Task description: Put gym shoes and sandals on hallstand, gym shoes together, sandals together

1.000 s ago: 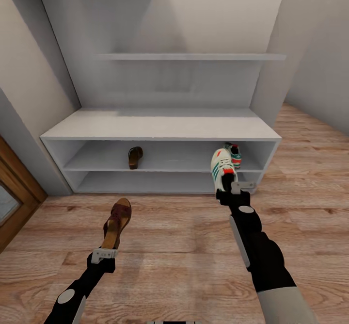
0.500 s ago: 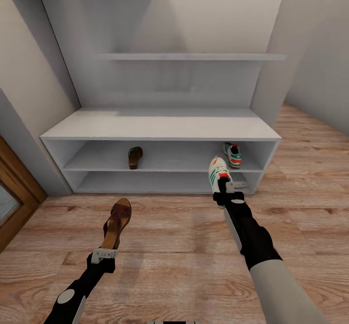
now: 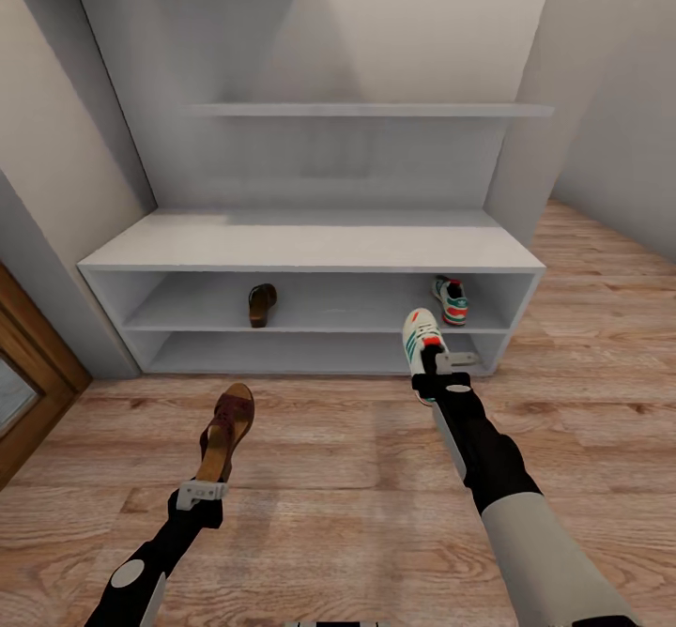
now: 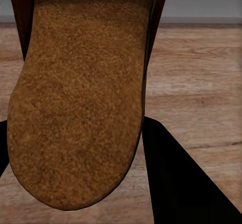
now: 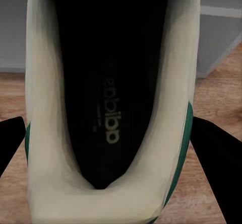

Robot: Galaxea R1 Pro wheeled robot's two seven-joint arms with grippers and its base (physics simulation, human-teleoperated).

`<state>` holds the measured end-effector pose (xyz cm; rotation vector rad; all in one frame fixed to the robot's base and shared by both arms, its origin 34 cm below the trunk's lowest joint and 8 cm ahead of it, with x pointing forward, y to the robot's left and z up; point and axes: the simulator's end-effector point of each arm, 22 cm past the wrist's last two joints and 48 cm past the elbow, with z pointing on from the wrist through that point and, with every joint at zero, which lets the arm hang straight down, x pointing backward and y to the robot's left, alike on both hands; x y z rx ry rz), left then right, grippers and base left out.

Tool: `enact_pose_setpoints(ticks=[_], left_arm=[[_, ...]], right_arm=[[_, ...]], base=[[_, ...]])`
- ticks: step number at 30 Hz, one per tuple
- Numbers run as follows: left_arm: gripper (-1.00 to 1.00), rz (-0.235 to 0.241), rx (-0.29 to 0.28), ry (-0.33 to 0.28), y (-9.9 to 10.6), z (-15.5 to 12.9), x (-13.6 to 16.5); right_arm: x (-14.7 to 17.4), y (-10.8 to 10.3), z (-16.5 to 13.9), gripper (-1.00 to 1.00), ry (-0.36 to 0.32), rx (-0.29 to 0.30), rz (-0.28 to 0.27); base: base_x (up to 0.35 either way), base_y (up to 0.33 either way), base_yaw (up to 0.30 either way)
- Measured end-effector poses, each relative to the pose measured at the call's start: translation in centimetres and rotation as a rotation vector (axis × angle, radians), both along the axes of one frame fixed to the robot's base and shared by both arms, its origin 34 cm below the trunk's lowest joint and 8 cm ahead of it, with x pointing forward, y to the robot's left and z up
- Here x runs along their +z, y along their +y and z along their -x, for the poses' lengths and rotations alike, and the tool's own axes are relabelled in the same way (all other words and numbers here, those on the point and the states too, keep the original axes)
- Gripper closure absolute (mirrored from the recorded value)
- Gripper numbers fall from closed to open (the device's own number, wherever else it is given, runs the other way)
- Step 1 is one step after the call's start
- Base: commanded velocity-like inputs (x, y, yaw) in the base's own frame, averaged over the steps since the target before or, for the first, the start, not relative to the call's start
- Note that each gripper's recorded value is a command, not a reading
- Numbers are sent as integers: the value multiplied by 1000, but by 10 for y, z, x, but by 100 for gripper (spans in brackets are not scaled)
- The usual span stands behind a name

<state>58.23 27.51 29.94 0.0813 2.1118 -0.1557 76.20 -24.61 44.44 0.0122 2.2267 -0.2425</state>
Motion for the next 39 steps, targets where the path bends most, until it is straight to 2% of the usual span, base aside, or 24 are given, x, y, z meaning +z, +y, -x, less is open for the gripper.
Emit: enact_pose_setpoints(ticks=[25, 31, 39], left_arm=[[100, -1, -8, -6, -1, 1, 1], [100, -34, -61, 2, -7, 4, -2], [100, -41, -77, 5, -9, 6, -3]], right_arm=[[1, -7, -1, 100, 0, -17, -7], [0, -7, -2, 100, 4, -17, -9], [3, -7, -5, 100, 0, -17, -9]], base=[[4, 0, 0], [121, 0, 0], [26, 0, 0]])
